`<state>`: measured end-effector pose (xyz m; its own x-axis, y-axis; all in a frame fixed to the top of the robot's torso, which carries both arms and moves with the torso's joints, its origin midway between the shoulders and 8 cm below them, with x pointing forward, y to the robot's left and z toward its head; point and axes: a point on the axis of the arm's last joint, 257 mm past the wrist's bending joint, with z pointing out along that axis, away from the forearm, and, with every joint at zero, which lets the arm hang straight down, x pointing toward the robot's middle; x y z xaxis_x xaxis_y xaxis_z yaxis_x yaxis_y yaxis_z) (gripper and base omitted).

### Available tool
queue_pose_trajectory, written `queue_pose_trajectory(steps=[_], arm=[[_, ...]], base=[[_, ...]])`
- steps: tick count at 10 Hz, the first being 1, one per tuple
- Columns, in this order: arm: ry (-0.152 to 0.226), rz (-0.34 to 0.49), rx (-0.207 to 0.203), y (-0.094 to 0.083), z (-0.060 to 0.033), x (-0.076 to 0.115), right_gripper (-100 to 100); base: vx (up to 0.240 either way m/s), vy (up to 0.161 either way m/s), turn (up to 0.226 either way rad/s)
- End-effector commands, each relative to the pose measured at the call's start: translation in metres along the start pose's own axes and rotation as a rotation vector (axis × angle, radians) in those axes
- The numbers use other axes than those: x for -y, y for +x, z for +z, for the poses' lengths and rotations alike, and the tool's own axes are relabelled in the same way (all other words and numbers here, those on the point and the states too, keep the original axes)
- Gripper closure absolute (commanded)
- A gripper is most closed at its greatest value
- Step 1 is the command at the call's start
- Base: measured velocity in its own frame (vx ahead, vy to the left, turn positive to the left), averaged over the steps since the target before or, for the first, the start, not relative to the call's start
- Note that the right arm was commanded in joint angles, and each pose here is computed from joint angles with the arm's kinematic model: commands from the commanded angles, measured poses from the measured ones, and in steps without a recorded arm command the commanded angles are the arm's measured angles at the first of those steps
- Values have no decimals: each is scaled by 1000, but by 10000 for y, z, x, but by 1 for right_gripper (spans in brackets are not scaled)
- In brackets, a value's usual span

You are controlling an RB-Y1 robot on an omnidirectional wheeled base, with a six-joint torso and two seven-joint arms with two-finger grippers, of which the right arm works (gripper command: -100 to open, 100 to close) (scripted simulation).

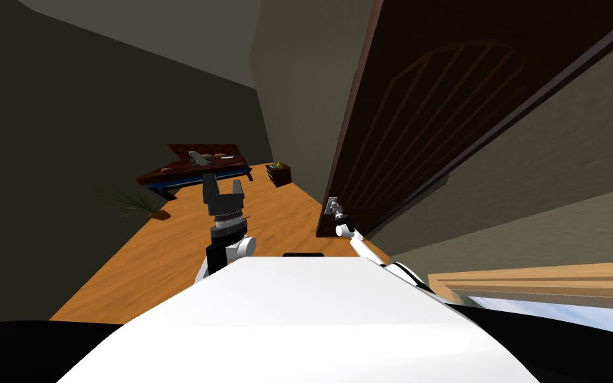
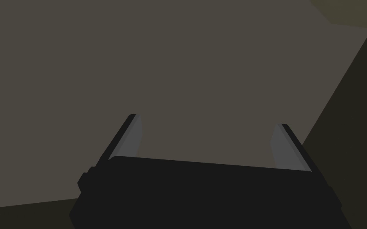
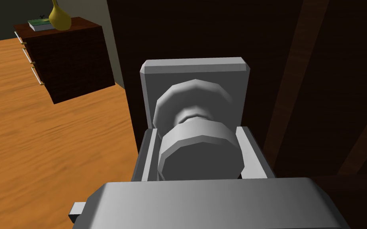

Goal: Pull the door open

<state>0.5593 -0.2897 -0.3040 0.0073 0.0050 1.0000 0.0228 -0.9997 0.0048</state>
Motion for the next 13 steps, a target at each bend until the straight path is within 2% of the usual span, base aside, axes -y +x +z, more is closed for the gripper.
queue_pose_trajectory(steps=[1, 4, 6, 7, 11, 13], arm=[[49, 6, -1, 43, 72, 351, 100], [101, 5, -7, 79, 96, 700, 100], [100, 5, -4, 54, 97, 703, 100], [108, 0, -3, 42, 66, 704, 100], [139, -15, -24, 94, -25, 664, 100], [152, -20, -32, 111, -64, 653, 100]], base=[[-170, -169, -44], [-154, -193, -6], [-65, -71, 22], [50, 69, -40], [74, 178, -110], [26, 97, -60]])
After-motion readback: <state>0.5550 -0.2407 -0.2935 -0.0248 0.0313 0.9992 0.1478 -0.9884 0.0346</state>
